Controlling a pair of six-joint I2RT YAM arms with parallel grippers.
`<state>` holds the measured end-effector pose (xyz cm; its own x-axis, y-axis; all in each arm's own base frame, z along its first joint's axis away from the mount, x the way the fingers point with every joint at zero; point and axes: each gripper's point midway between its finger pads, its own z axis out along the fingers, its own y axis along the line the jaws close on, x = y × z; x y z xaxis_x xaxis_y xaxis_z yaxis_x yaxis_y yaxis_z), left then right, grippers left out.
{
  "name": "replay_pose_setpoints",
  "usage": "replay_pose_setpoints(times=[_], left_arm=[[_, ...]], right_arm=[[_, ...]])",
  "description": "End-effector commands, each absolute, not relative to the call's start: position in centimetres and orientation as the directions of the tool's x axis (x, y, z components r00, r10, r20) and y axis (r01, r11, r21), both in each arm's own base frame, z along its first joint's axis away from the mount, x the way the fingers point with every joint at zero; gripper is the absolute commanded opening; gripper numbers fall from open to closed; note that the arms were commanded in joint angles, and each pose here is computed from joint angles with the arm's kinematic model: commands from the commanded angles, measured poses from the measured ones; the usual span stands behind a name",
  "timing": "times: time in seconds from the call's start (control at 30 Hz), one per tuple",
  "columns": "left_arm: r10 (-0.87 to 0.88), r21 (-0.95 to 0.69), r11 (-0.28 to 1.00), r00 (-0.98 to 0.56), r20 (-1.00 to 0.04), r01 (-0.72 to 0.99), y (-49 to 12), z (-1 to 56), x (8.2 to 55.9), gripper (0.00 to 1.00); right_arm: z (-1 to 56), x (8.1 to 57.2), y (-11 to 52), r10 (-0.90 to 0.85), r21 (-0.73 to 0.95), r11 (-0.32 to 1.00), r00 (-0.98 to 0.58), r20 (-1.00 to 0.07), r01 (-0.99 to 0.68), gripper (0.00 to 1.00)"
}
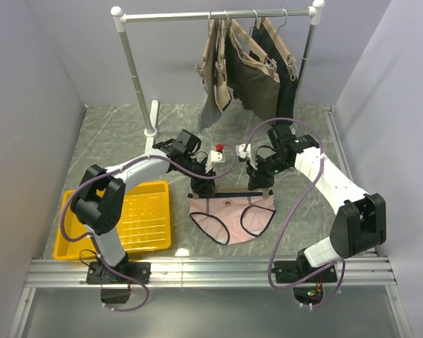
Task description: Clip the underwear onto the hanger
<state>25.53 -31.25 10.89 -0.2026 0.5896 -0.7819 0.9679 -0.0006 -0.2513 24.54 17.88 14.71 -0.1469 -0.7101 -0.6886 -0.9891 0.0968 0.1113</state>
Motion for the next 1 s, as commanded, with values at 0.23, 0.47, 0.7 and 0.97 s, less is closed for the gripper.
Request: replay_pose_setpoints(times=[0.23,0.47,0.7,0.97], left_arm=[[0.566,-0.269,-0.038,-0.201,-0.799,0.962,-30.9,11.7,24.6,0.26],[0.544,-0.288,0.009,-0.246,-0.802,0.958,-29.4,15.1,23.9,0.0],[0.581,-0.269,0.12,-0.287,-0.761,0.956,-25.4,16.0,22.1,0.0],[0.521,-0.297,0.325,-0.432,-0.736,0.898,-21.1,19.3,26.1,0.0]], right_arm=[[18.6,25.4,18.6,-0.644,0.02,0.083,-0.069,-0.762,-0.996,0.0],[20.1,26.6,18.8,-0.62,-0.006,0.15,-0.089,-0.78,-0.989,0.19],[24.3,28.1,19.5,-0.51,-0.067,0.279,-0.088,-0.856,-0.958,0.75],[31.7,31.1,18.4,-0.293,0.009,0.48,-0.171,-0.941,-0.877,0.91]])
